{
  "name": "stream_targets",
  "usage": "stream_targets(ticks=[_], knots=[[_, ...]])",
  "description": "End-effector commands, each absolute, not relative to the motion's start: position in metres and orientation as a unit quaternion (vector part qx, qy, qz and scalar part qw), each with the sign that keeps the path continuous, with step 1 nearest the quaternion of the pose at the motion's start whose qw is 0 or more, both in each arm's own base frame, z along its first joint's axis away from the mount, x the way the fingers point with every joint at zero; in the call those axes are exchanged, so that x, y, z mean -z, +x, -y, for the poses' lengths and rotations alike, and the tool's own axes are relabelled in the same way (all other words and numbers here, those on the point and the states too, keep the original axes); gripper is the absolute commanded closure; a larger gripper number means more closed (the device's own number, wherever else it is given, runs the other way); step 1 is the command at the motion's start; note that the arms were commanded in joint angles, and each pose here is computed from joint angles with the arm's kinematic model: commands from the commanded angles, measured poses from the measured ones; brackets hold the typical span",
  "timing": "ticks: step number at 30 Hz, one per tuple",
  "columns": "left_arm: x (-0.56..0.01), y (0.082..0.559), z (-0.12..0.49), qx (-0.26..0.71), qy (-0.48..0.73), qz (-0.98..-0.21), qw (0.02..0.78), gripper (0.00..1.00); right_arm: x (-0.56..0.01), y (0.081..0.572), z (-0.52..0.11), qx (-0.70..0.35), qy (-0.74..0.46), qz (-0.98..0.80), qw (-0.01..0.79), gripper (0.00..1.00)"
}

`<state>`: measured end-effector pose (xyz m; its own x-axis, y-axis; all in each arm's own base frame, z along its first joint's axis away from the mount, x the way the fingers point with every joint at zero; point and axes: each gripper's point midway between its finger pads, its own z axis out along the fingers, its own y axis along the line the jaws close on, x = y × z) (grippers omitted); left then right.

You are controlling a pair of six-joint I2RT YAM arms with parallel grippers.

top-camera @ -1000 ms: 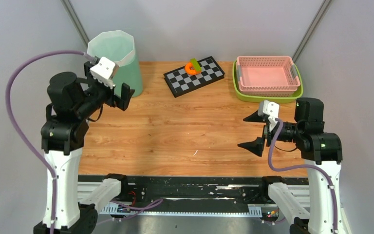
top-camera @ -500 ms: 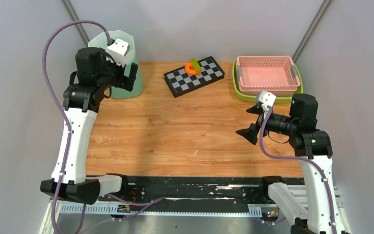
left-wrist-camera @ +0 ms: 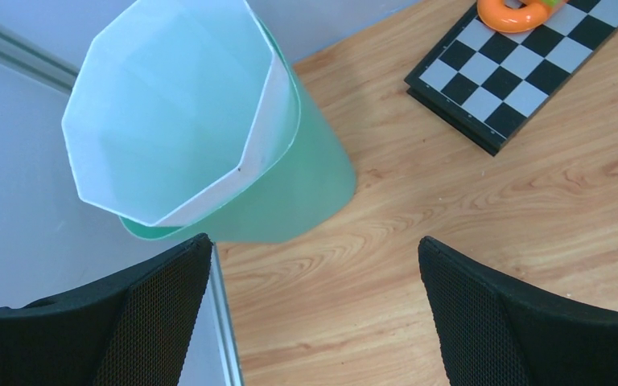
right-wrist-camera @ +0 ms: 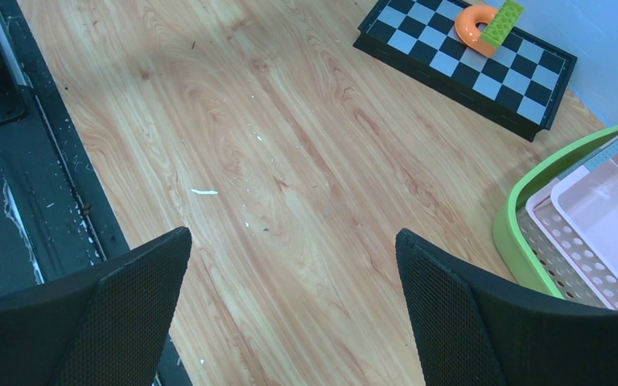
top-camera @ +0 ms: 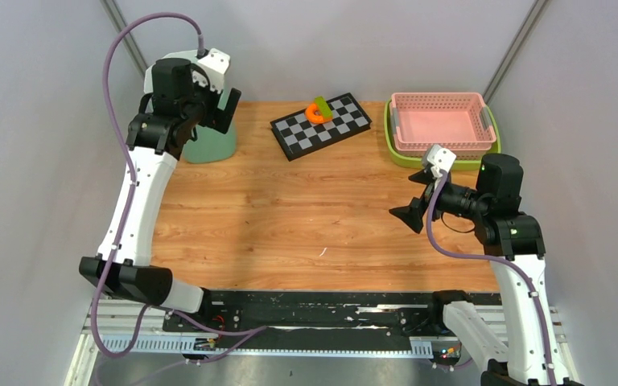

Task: Turn the large container upside down

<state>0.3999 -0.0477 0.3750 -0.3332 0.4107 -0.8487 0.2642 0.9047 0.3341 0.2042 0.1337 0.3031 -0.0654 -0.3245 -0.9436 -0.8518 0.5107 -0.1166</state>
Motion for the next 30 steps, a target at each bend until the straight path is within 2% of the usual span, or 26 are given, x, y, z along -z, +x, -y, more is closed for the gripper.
stream_targets(ticks=[1, 25, 30], knots=[[-0.386, 0.412, 0.043, -0.087, 0.190, -0.809, 0.549, 0.00, -0.302, 0.204, -0.136, -0.248, -0.426, -0.685, 0.536, 0.01], [-0.361, 0.464, 0.052, -0.064, 0.144, -0.837, 0.524, 0.00, -0.297, 0.206, -0.139, -0.250, -0.423, -0.684, 0.539, 0.01], [-0.352, 0.480, 0.041, -0.063, 0.129, -0.843, 0.518, 0.05, -0.295, 0.206, -0.139, -0.250, -0.423, -0.685, 0.538, 0.01]])
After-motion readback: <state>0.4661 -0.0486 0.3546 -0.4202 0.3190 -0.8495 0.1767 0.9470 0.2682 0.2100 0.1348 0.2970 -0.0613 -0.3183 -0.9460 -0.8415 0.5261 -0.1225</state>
